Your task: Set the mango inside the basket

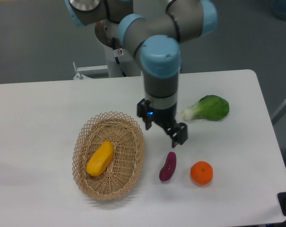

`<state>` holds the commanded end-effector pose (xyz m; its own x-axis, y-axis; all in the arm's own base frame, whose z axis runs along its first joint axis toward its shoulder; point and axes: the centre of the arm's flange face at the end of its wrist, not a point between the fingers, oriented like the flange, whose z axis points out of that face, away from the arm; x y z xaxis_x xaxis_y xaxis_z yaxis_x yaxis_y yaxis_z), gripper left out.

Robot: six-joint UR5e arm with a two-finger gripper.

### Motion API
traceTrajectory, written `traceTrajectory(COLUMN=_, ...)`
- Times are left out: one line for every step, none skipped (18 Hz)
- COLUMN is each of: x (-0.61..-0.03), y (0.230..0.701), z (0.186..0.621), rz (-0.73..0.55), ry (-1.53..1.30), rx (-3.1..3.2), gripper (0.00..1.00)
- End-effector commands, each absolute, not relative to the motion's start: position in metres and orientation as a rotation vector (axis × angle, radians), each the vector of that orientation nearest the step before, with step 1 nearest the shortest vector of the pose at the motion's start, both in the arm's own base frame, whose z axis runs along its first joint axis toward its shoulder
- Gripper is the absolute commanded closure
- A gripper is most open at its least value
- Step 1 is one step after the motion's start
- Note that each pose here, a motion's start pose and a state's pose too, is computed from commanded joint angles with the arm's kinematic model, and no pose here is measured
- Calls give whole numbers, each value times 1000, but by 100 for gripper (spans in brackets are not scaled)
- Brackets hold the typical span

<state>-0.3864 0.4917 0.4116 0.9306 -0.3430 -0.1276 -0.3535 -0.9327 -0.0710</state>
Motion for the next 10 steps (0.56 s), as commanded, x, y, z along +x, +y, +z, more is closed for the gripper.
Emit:
traceTrajectory(x=-387, y=491, z=412, rz=174, ry=539, rx=-2997, gripper=0)
traceTrajectory(x=-387, y=491, z=412, rz=174, ry=539, rx=-2997, gripper=0)
traceTrajectory(x=-387, y=491, z=412, rz=178, ry=539, rx=-2995, gripper=0)
traceTrajectory(x=-387, y=491, z=412, rz=174, ry=539, rx=-2997, gripper=0)
traceTrajectory(x=-387, y=491, z=412, rz=175, ry=539, rx=-2995, gripper=0)
traceTrajectory(x=-387, y=491, z=412, rz=175, ry=539, rx=-2995, gripper=0)
traceTrajectory(x=-387, y=491, z=412, rz=178, ry=539, rx=-2995, gripper=0)
traceTrajectory(x=-389, y=490, z=412, rz=175, ry=535, rx=-2996, gripper=0)
traceTrajectory(x=-389, y=489, z=412, rz=175, ry=535, rx=-2996, gripper=0)
traceTrajectory(x=-389, y=489, z=411, rz=172, ry=537, rx=-2995, gripper=0)
